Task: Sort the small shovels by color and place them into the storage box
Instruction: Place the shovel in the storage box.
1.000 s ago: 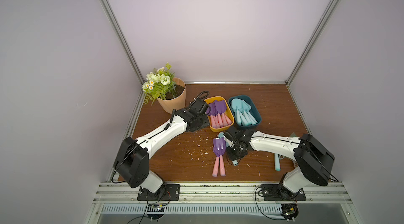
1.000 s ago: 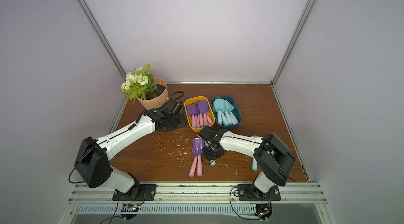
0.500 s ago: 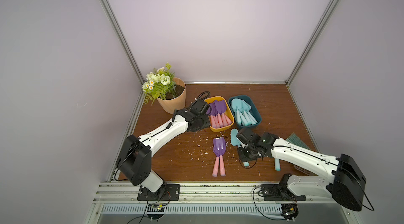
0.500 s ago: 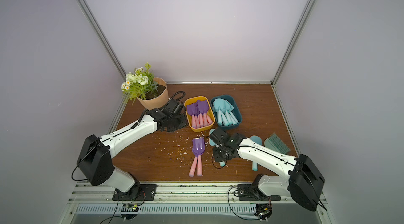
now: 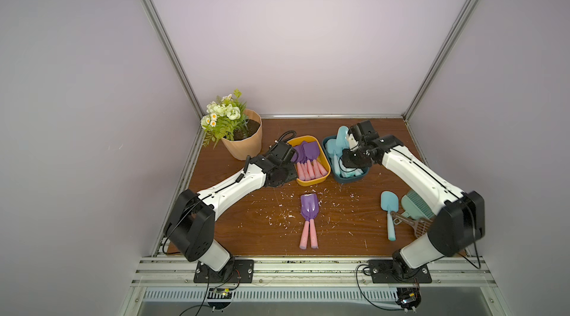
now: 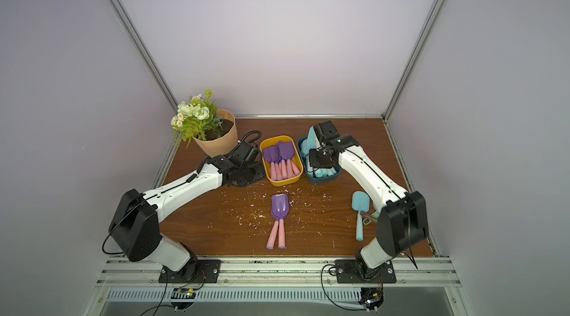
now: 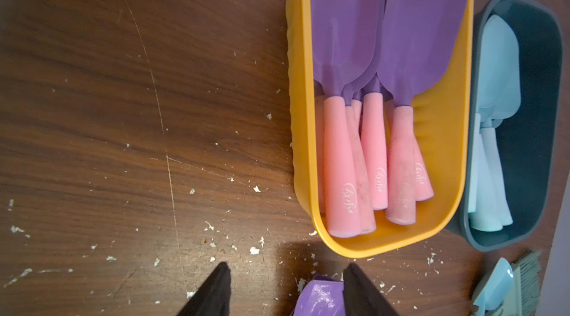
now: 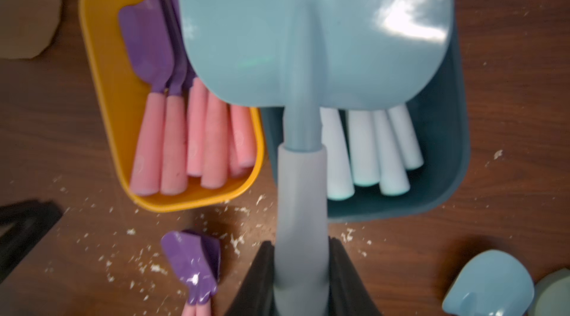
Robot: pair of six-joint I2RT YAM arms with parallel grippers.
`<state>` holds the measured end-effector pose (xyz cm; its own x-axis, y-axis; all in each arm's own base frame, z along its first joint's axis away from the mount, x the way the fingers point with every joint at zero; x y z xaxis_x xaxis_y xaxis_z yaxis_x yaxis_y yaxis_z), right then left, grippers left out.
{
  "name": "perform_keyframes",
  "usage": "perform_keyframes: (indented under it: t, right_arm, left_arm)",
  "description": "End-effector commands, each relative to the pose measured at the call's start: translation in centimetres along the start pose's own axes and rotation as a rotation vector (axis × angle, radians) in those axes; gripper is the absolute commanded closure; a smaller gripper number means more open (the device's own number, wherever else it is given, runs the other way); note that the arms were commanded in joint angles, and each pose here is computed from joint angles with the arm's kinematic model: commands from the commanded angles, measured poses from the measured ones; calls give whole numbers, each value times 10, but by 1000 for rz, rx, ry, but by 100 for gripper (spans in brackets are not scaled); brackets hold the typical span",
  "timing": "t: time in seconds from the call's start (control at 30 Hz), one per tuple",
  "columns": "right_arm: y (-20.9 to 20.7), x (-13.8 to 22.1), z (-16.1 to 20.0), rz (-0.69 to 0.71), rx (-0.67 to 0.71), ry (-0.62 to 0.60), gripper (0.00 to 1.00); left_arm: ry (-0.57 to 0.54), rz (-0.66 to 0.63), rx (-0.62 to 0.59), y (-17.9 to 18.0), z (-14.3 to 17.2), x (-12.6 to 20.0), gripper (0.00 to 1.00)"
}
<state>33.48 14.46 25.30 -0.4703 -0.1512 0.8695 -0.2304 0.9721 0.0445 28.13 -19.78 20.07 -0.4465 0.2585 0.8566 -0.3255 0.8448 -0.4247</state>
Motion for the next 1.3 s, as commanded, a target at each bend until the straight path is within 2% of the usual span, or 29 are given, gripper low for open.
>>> perform_keyframes:
  t: [0.0,0.17,0.4,0.47,0.6,0.73,0.93,1.07,1.27]
  right_arm:
    - [-17,-27,-15,76,45,50,83]
    - [-38,-58,-25,147,13,102,83]
    - [-55,-77,-27,215,-7,134,82]
    - [-58,-82,-25,237,-6,150,78]
    - [-62,-85,-20,283,-8,170,63]
    - [-62,-77,-20,299,-13,150,58]
    - [-65,-46,-21,334,-57,75,57]
    - [-62,-24,-14,280,-87,20,57]
    - [-53,-15,7,164,-111,13,57]
  left_arm:
    - [-10,12,40,3,-1,5,40]
    - [-6,9,52,8,5,8,39]
    - [-6,5,71,15,9,10,39]
    - [-6,6,74,17,10,11,40]
    - [3,7,73,19,16,12,39]
    - [37,-17,53,26,29,11,39]
    - [116,-60,-6,41,56,8,37]
    - [194,-64,-67,48,78,11,37]
    - [357,-56,-192,46,135,12,36]
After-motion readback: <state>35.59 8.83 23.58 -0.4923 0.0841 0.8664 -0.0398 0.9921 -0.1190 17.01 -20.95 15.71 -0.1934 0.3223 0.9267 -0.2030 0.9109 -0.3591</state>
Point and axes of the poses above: each gripper's point midway between its finger pads, its own x axis back along the fingers, its own y axis along the line the jaws close on, z = x × y, the point moved 9 cm from there along x, back along the fingers, and after that the axes turned 7 degrees about x, right-handed, at the moved point
